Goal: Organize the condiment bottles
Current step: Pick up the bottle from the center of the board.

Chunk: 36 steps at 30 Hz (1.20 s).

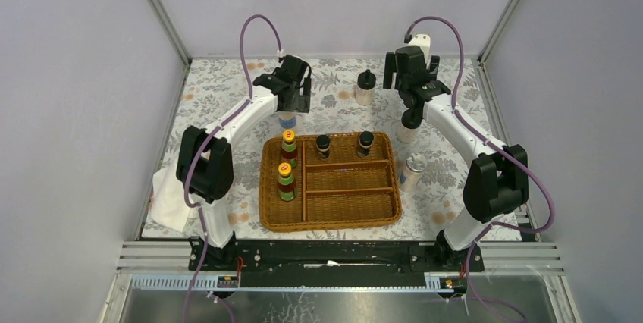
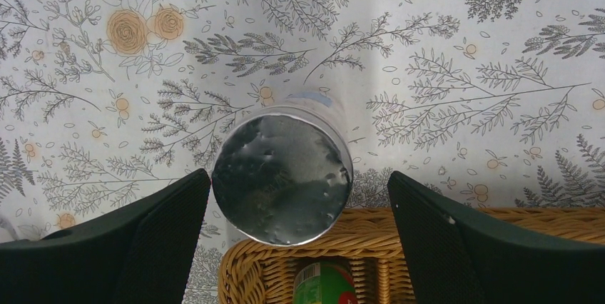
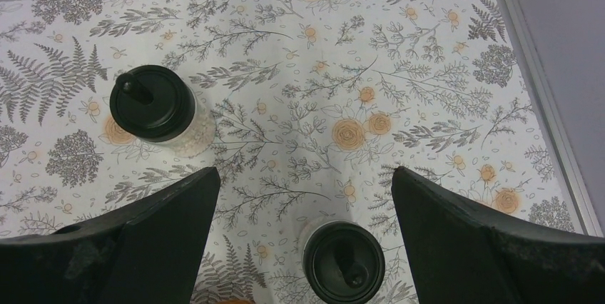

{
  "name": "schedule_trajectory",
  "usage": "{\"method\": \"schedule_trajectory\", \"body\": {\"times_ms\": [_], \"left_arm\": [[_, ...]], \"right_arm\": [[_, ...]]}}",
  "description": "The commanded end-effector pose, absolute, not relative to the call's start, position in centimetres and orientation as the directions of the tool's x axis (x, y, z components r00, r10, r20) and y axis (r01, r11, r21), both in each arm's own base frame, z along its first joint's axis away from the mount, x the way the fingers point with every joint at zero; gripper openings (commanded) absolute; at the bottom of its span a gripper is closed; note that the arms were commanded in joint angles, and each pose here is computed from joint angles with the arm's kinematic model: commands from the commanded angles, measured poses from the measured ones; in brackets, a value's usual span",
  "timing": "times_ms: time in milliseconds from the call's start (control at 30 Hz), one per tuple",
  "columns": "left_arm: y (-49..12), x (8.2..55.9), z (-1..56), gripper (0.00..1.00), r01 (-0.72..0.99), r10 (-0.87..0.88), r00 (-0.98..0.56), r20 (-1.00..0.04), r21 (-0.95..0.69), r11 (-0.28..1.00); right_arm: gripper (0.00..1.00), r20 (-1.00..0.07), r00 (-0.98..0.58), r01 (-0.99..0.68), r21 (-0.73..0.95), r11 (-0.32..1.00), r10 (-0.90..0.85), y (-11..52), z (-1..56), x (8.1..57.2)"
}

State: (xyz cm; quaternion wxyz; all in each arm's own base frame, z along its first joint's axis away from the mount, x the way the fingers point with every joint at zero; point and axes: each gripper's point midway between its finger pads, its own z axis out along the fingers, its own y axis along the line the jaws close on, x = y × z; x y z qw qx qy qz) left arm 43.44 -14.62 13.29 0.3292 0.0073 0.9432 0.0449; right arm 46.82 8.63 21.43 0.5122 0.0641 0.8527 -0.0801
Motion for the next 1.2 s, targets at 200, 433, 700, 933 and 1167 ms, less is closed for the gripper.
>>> {"method": "schedule_trajectory", "body": {"times_ms": [200, 433, 700, 933, 1167], "left_arm": [[-14.1, 44.4, 12.1, 0.94, -0.042, 0.007, -0.777, -0.630, 0.063, 0.997], [-14.2, 44.9, 12.4, 0.91, -0.042, 0.001, -0.763, -0.646, 0.051, 0.998], [-14.5, 45.0, 12.8, 0.79, -0.034, -0.004, -0.758, -0.652, 0.034, 0.999], [-14.5, 44.7, 12.9, 0.66, -0.035, -0.007, -0.758, -0.652, 0.029, 0.999], [-14.3, 44.8, 13.4, 0.49, -0.041, -0.011, -0.749, -0.662, 0.030, 0.999]], "right_arm": [[0.97, -0.892, -0.450, 0.189, -0.042, 0.981, 0.048, 8.8, 21.2, 47.5], [0.97, -0.890, -0.454, 0.183, -0.038, 0.982, 0.050, 9.0, 21.0, 47.5], [0.96, -0.890, -0.454, 0.185, -0.039, 0.982, 0.050, 8.9, 20.9, 47.4], [0.96, -0.888, -0.456, 0.186, -0.039, 0.982, 0.051, 8.9, 20.9, 47.3], [0.96, -0.888, -0.456, 0.184, -0.036, 0.982, 0.053, 8.9, 21.0, 47.3]]}}
